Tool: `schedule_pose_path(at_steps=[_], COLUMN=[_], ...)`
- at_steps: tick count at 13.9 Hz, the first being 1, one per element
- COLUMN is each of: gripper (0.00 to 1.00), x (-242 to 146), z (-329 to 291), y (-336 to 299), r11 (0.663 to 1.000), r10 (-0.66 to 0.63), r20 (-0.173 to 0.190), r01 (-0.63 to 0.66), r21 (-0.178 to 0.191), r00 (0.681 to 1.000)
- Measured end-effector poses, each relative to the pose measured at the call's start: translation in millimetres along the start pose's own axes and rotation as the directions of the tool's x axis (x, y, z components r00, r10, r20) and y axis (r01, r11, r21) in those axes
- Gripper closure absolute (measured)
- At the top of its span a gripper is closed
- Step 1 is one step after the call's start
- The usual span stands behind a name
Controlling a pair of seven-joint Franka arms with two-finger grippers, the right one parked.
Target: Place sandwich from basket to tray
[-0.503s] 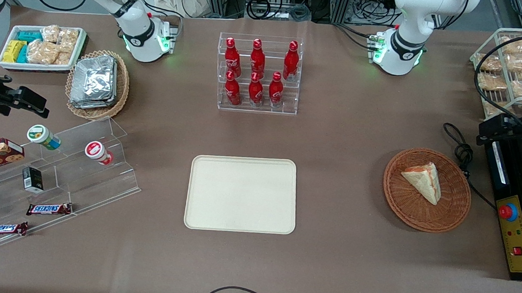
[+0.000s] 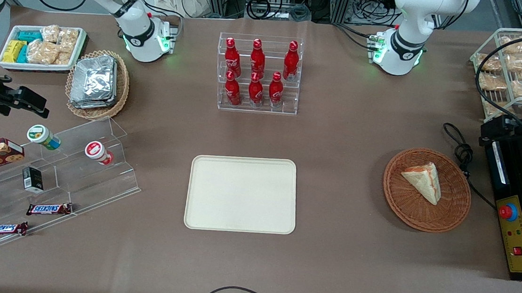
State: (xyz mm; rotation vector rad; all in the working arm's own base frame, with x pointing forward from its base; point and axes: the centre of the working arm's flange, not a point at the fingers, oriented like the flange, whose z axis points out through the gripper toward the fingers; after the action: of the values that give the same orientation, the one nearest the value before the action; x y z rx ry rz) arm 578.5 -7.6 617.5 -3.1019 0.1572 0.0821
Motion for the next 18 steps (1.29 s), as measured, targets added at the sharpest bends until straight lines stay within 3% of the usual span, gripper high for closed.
schedule_pose_path(at_steps=[3,7,15,18], gripper=[0.0,0.0,0.0,0.0], x=[12,18,-30,-41], z=[30,97,234,257], y=[-1,-6,-12,-20], r11=[0.998,0.984,0.912,0.898], r10=[-0.063,-0.177,-0.41,-0.441], r20=[0.025,0.007,-0.038,-0.031], r01=[0.063,0.177,0.41,0.441], r21=[0.003,0.004,-0.017,-0.018], r00=[0.998,0.984,0.911,0.897])
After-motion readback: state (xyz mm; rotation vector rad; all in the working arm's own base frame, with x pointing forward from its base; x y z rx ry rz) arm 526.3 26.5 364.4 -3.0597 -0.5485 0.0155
